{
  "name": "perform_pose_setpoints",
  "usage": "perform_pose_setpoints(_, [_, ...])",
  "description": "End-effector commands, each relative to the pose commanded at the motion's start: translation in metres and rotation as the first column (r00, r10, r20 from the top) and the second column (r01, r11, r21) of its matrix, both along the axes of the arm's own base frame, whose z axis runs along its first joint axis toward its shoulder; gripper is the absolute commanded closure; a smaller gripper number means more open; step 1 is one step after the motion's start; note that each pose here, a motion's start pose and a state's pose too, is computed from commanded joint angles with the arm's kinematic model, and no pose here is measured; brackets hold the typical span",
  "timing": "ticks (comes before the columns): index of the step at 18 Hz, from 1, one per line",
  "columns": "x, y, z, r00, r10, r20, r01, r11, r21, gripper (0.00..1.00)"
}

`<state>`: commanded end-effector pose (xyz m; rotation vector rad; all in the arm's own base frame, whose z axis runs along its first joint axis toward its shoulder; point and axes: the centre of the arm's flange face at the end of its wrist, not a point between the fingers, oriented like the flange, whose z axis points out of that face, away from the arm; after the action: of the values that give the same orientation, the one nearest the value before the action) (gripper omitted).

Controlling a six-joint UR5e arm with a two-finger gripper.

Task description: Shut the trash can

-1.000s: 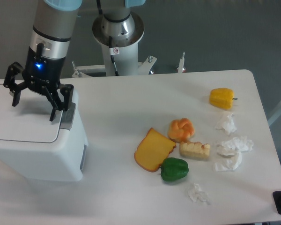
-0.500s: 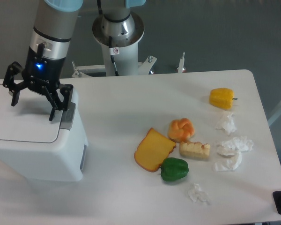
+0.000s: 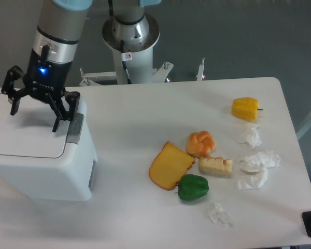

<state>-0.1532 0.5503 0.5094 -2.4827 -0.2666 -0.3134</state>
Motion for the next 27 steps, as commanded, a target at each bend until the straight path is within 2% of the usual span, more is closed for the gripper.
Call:
perform_pose_setpoints(2, [-0.007,-0.001,0.007,1.000,0.008,-0.009,-0.008,1.000,0.013,0.00])
perform_pose_setpoints(6, [-0.042,-0.024,0.026,0.994,0.111,-0.008,-0.111,0.993,0.035,0.00])
perform_pose_setpoints(9, [-0.057,-0.032,0.031,0.989,0.146,-0.024,-0.145,0.989,0.041,0.00])
perform_pose_setpoints(12, [-0.092,-0.053,0.037,0.977,0.209,-0.044,-0.207,0.977,0.048,0.00])
perform_pose_setpoints(15, [-0.119,-0.075,0.045,0.970,0.230,-0.081,-0.225,0.972,0.062,0.00])
perform_pose_setpoints(18, [-0.148,-0.096,0.046,0.967,0.198,-0.162,-0.190,0.980,0.066,0.00])
perform_pose_setpoints(21, [-0.175,-0.117,0.045,0.957,0.172,-0.235,-0.163,0.985,0.059,0.00])
perform_pose_setpoints(23, [-0.189,-0.141,0.047,0.944,0.142,-0.296,-0.139,0.990,0.031,0.00])
perform_pose_setpoints(25, [-0.195,-0.170,0.040,0.926,0.061,-0.373,-0.090,0.994,-0.061,0.00])
perform_pose_setpoints(27, [-0.203,-0.199,0.034,0.893,-0.045,-0.448,-0.027,0.988,-0.152,0.00])
